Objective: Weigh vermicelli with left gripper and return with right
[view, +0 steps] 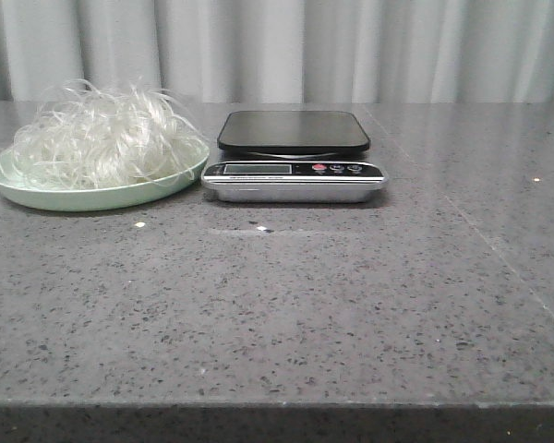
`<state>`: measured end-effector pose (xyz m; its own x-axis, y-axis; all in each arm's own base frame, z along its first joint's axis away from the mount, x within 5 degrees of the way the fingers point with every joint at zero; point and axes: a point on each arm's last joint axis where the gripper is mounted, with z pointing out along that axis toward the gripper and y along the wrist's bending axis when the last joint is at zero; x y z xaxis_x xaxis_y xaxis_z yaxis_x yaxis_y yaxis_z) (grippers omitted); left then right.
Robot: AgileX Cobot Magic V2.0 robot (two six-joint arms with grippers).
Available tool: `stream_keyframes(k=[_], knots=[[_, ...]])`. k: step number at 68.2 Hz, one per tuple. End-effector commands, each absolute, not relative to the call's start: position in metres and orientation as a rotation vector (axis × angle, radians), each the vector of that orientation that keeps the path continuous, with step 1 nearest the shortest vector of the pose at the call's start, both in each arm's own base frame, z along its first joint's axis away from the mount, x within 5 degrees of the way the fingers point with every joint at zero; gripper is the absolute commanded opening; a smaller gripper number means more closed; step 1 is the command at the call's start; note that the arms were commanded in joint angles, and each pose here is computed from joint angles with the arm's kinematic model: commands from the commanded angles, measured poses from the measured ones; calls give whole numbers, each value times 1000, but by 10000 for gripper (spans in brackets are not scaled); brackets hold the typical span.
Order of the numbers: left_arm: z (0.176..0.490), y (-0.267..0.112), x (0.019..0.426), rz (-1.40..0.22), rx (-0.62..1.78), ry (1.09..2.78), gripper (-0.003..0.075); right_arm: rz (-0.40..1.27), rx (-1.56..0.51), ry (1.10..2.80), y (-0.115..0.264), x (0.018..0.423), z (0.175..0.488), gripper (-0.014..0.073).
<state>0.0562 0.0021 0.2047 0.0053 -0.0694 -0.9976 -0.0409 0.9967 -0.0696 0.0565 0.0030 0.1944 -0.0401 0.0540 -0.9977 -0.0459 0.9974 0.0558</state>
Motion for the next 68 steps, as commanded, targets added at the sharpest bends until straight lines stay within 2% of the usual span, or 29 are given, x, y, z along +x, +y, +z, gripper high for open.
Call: stream_keyframes(k=[1, 16, 68], knots=[[211, 3, 55, -33, -102, 1467, 127, 73, 15, 1452, 2, 54, 210, 158], [211, 3, 55, -33, -102, 1467, 127, 70, 20, 1337, 1, 53, 221, 158], [211, 3, 55, -33, -102, 1467, 127, 70, 20, 1339, 1, 53, 220, 158]])
